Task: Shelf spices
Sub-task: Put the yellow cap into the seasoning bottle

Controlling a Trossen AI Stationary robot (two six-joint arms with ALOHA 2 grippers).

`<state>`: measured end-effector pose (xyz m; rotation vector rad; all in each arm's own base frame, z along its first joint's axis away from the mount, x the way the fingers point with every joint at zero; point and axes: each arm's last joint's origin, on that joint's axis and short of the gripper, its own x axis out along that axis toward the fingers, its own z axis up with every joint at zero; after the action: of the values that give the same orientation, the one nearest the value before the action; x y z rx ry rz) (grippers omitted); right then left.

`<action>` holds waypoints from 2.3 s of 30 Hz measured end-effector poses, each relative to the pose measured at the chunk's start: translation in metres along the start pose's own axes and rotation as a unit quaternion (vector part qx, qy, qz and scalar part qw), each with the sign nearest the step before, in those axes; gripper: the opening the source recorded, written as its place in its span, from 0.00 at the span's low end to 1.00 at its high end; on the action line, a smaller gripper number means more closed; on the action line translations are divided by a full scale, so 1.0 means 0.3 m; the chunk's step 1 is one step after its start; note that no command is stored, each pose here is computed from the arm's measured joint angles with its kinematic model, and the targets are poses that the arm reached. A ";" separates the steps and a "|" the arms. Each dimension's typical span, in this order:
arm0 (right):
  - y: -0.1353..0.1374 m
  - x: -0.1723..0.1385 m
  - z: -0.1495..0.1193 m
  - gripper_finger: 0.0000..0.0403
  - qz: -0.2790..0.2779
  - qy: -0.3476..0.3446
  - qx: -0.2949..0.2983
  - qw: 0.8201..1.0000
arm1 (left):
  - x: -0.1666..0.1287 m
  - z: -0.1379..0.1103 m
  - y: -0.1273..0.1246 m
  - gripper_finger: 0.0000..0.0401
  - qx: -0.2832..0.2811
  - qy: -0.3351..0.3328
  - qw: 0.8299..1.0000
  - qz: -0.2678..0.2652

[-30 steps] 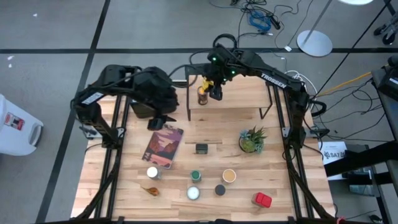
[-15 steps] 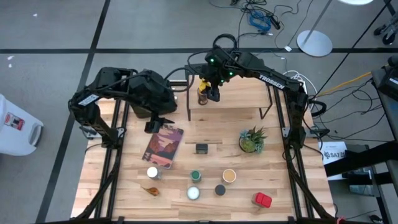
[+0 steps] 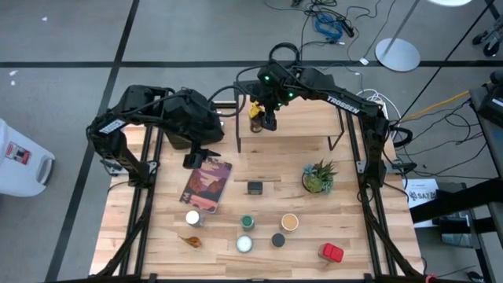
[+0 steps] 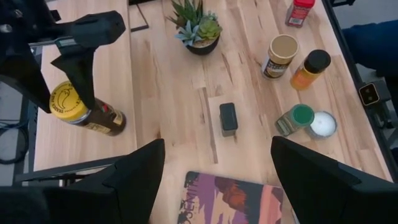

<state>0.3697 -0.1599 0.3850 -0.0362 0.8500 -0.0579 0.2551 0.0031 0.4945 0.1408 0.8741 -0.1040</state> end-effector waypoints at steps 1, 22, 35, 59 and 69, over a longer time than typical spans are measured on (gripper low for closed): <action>-0.001 0.006 0.000 0.51 0.001 0.001 0.000 1.000 | 0.000 0.000 0.000 0.76 -0.001 0.000 1.000 0.000; -0.014 0.058 -0.008 0.51 0.004 0.015 0.003 1.000 | 0.001 0.004 -0.025 0.76 0.007 0.000 1.000 -0.002; -0.026 0.056 -0.012 0.51 -0.001 0.017 0.008 1.000 | 0.001 0.005 -0.030 0.76 0.009 0.000 1.000 -0.002; -0.072 -0.004 0.013 0.51 -0.003 -0.003 0.033 0.999 | 0.002 0.005 -0.031 0.76 0.011 0.001 1.000 -0.002; -0.068 -0.008 0.006 0.51 0.003 0.007 0.036 0.999 | 0.012 0.009 -0.031 0.76 0.011 0.004 1.000 -0.003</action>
<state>0.3688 -0.1800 0.3891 0.0340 0.8617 -0.0836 0.2579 -0.0066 0.4927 0.1600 0.8813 -0.1182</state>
